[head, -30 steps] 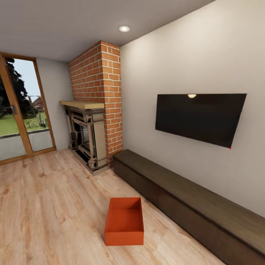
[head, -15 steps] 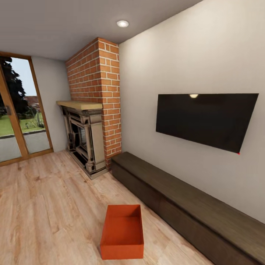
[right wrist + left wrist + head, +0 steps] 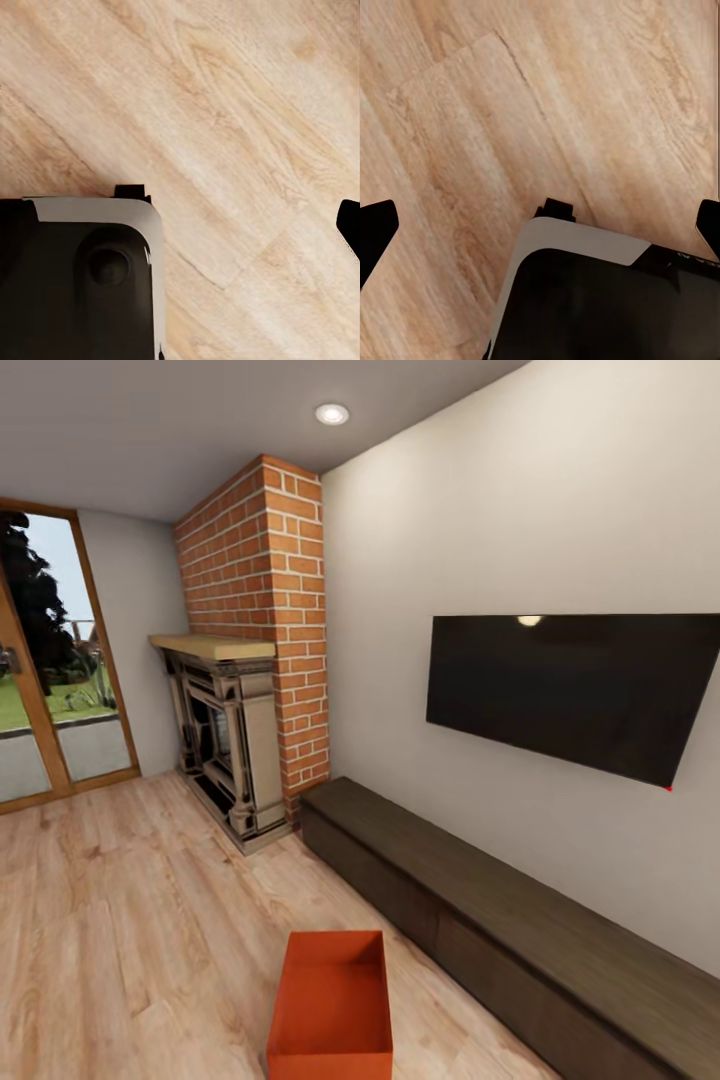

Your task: Move the two storage containers from the living room to the garage. In the garage, place one container on the floor and stack the other container on top of it (either order is fine).

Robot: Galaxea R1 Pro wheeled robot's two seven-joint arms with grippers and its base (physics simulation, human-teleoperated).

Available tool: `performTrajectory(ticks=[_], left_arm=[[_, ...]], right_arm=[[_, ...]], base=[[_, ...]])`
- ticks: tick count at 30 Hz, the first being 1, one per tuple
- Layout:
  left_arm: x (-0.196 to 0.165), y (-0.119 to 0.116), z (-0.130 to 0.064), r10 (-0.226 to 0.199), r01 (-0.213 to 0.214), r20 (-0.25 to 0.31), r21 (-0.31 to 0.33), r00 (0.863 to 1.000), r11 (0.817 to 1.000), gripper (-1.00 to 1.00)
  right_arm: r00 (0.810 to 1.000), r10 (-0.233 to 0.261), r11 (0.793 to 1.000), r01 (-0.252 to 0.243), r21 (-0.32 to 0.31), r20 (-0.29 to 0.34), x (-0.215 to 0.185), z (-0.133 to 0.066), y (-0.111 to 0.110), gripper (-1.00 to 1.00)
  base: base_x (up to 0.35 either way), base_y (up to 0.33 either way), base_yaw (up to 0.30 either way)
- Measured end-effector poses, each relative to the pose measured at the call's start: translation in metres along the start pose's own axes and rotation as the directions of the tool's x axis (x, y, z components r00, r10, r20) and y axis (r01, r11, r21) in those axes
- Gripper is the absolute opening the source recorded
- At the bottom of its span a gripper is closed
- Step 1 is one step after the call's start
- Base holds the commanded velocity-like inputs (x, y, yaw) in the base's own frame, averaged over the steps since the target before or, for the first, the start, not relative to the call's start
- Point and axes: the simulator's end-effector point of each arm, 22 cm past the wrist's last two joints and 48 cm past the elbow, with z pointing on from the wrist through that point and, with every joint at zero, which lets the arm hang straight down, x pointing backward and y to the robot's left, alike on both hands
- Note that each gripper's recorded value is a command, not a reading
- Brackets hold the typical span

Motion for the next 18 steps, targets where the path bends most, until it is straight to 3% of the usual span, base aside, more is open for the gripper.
performTrajectory(ticks=[18], left_arm=[[0.0000,0.0000,0.0000,0.000,0.000,0.000,0.000,1.000,1.000,1.00]], right_arm=[[1.000,0.000,1.000,0.000,-0.003,0.000,0.0000,0.0001,-0.0003,1.00]], base=[[0.294,0.000,0.000]])
